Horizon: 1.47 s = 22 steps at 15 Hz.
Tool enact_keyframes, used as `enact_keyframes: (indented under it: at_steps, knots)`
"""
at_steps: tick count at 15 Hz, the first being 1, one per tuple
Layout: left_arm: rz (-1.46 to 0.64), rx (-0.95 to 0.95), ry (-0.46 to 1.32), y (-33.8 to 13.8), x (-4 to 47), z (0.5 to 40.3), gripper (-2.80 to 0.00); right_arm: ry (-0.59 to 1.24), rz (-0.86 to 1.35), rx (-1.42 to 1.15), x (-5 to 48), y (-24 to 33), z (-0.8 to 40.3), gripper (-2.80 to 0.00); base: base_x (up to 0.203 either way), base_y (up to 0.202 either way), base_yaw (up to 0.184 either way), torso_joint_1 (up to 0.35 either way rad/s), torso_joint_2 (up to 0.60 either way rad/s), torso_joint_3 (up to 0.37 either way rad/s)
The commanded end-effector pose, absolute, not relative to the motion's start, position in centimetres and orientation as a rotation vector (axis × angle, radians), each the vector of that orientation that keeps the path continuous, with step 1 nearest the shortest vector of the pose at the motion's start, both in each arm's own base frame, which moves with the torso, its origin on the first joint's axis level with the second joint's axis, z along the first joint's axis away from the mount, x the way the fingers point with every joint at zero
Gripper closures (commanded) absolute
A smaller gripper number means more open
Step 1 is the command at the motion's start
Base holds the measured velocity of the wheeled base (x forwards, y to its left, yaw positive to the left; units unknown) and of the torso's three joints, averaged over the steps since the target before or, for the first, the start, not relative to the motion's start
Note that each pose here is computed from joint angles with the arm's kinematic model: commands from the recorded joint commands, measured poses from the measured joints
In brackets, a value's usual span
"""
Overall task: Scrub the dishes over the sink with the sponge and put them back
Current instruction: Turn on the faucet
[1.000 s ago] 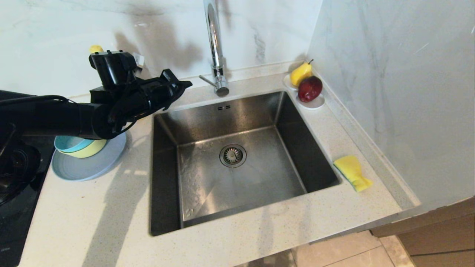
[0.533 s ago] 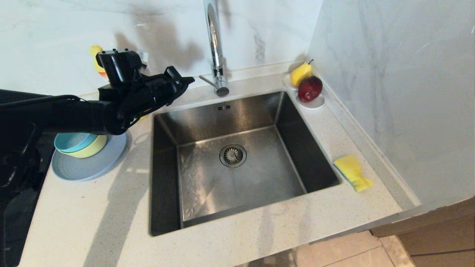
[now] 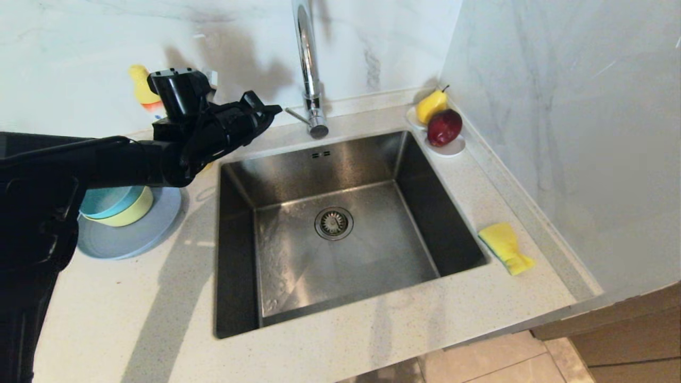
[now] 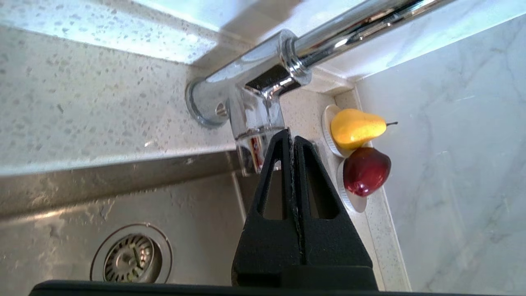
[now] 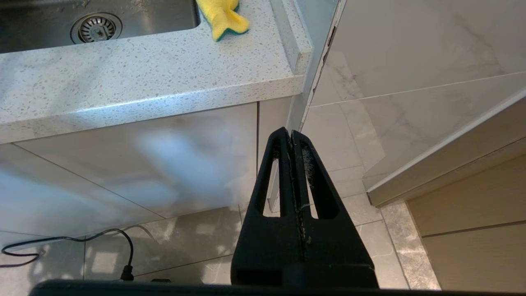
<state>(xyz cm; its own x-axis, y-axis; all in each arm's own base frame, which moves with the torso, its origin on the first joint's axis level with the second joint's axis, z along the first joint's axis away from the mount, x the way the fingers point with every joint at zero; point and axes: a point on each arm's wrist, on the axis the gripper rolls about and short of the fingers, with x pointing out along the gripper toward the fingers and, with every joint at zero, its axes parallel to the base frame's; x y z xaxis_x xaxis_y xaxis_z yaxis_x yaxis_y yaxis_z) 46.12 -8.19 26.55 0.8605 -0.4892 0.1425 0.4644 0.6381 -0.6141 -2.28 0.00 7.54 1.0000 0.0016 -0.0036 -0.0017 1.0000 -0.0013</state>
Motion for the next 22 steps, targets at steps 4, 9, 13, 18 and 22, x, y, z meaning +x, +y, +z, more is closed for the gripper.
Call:
enact_keyframes:
  at_steps: [4,9,13,18,22]
  knots:
    - [-0.566,-0.687,0.026,-8.3,46.6,26.5,0.00,0.003,0.002,-0.002,-2.3,0.0,7.6,0.00,0.000,0.000,0.000,0.000,0.00,0.000]
    - [-0.578,-0.685,0.027,-8.3,46.6,26.5,0.00,0.003,0.002,-0.002,-2.3,0.0,7.6,0.00,0.000,0.000,0.000,0.000,0.00,0.000]
    - [-0.574,-0.686,0.038,-8.5,46.9,25.9,0.00,0.003,0.002,-0.002,-2.3,0.0,7.6,0.00,0.000,0.000,0.000,0.000,0.00,0.000]
    - [-0.582,-0.687,0.048,-8.9,47.0,25.7,0.00,0.005,0.002,-0.002,-2.3,0.0,7.5,0.00,0.000,0.000,0.000,0.000,0.00,0.000]
    - [-0.592,-0.691,0.061,-9.6,47.0,25.4,0.00,0.003,0.002,-0.002,-2.3,0.0,7.6,0.00,0.000,0.000,0.000,0.000,0.00,0.000]
